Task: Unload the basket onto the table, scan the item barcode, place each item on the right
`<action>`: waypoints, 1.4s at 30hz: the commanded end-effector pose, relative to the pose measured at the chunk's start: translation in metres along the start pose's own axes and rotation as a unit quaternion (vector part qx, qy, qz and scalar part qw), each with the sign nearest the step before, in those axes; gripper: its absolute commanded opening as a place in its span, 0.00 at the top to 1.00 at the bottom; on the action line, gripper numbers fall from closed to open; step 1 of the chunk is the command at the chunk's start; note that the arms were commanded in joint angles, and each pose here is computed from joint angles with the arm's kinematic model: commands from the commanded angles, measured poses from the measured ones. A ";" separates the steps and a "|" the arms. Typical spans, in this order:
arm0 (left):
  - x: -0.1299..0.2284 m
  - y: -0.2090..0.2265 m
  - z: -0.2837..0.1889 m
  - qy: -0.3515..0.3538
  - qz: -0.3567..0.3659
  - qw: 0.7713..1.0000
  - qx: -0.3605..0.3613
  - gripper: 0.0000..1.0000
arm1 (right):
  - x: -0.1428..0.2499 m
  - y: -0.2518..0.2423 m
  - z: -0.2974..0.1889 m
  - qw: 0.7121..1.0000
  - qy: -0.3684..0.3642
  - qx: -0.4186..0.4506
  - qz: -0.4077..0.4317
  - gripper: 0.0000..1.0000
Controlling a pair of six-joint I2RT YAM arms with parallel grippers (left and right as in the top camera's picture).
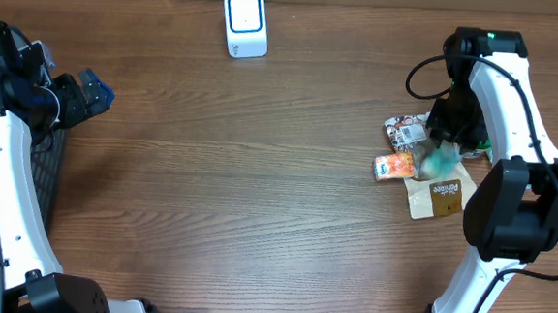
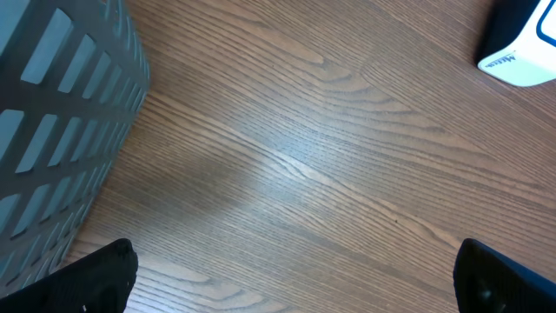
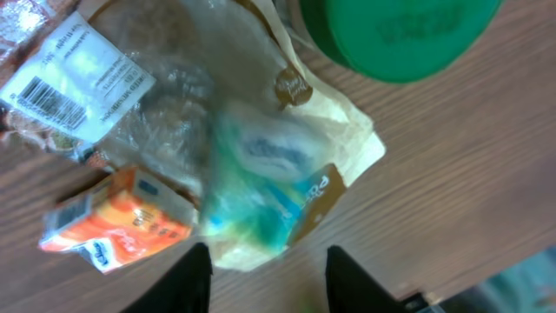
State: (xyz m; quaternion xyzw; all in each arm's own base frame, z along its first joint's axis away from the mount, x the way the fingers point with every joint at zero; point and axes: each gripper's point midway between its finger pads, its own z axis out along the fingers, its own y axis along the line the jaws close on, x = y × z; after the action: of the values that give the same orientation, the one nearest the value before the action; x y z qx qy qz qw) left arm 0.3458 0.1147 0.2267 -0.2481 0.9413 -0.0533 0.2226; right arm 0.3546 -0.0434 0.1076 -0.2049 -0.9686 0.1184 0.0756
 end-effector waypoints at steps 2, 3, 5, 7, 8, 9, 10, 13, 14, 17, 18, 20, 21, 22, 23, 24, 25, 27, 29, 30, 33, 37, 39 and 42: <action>-0.005 -0.003 -0.004 -0.009 -0.004 1.000 0.006 0.00 | -0.007 0.006 -0.018 0.999 -0.034 -0.015 -0.003 0.54; -0.005 -0.003 -0.004 -0.009 -0.004 1.000 0.006 0.00 | -0.008 0.008 -0.024 0.999 -0.043 -0.018 -0.006 0.54; -0.005 -0.003 -0.004 -0.009 -0.004 1.000 0.006 0.00 | -0.005 0.012 -0.042 0.998 -0.064 -0.026 -0.012 0.54; -0.005 -0.003 -0.004 -0.009 -0.004 1.000 0.006 0.01 | 0.002 0.018 -0.065 0.995 -0.094 -0.038 -0.023 0.54; -0.005 -0.003 -0.004 -0.009 -0.004 1.000 0.006 0.00 | 0.007 0.021 -0.080 0.992 -0.113 -0.046 -0.032 0.54; -0.005 -0.003 -0.004 -0.009 -0.004 1.000 0.006 0.01 | 0.015 0.025 -0.099 0.988 -0.139 -0.057 -0.045 0.54; -0.005 -0.003 -0.004 -0.009 -0.004 1.000 0.006 0.01 | 0.021 0.029 -0.114 0.984 -0.159 -0.065 -0.056 0.54; -0.005 -0.003 -0.004 -0.009 -0.004 1.000 0.006 0.01 | 0.050 0.035 -0.163 0.965 -0.229 -0.103 -0.082 0.53; -0.005 -0.003 -0.004 -0.009 -0.004 1.000 0.006 0.00 | 0.061 0.036 -0.177 0.958 -0.249 -0.115 -0.089 0.52; -0.005 -0.003 -0.004 -0.009 -0.004 1.000 0.006 0.01 | 0.097 0.032 -0.216 0.933 -0.305 -0.155 -0.112 0.13; -0.005 -0.003 -0.004 -0.009 -0.004 1.000 0.006 0.01 | 0.110 0.029 -0.226 0.925 -0.321 -0.168 -0.118 0.04; -0.005 -0.003 -0.004 -0.009 -0.004 1.000 0.006 0.00 | 0.133 0.023 -0.242 0.910 -0.342 -0.194 -0.132 0.00; -0.005 -0.003 -0.004 -0.009 -0.004 1.000 0.006 0.00 | 0.146 0.020 -0.249 0.902 -0.349 -0.212 -0.140 0.00; -0.005 -0.003 -0.004 -0.009 -0.004 1.000 0.006 0.00 | 0.157 0.017 -0.257 0.893 -0.358 -0.229 -0.146 0.00; -0.005 -0.003 -0.004 -0.009 -0.004 1.000 0.006 0.00 | 0.168 0.013 -0.263 0.885 -0.365 -0.247 -0.152 0.00; -0.005 -0.003 -0.004 -0.009 -0.004 1.000 0.006 0.00 | 0.178 0.009 -0.269 0.876 -0.372 -0.264 -0.156 0.00; -0.005 -0.003 -0.004 -0.009 -0.004 1.000 0.006 0.01 | 0.185 0.003 -0.273 0.870 -0.379 -0.274 -0.156 0.00; -0.005 -0.003 -0.004 -0.009 -0.004 1.000 0.006 0.00 | 0.194 -0.008 -0.280 0.860 -0.395 -0.285 -0.152 0.00; -0.005 -0.003 -0.004 -0.009 -0.004 1.000 0.006 0.00 | 0.201 -0.018 -0.285 0.851 -0.408 -0.294 -0.148 0.00; -0.005 -0.003 -0.004 -0.009 -0.004 1.000 0.006 0.00 | 0.206 -0.023 -0.287 0.847 -0.415 -0.299 -0.146 0.00; -0.005 -0.003 -0.004 -0.009 -0.004 1.000 0.006 0.01 | 0.215 -0.034 -0.287 0.842 -0.422 -0.298 -0.152 0.00; -0.005 -0.003 -0.004 -0.009 -0.004 1.000 0.006 0.00 | 0.220 -0.043 -0.286 0.840 -0.429 -0.296 -0.150 0.00; -0.005 -0.003 -0.004 -0.009 -0.004 1.000 0.006 0.00 | 0.218 -0.044 -0.287 0.841 -0.433 -0.291 -0.146 0.00; -0.005 -0.003 -0.004 -0.009 -0.004 1.000 0.006 0.01 | 0.206 -0.047 -0.286 0.845 -0.444 -0.268 -0.131 0.00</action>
State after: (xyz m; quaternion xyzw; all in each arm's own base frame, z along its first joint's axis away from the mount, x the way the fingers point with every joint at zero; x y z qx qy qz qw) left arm 0.3458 0.1147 0.2267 -0.2481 0.9413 -0.0533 0.2226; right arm 0.1967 0.0637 0.4135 -0.0087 -0.9130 -0.1047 -0.3943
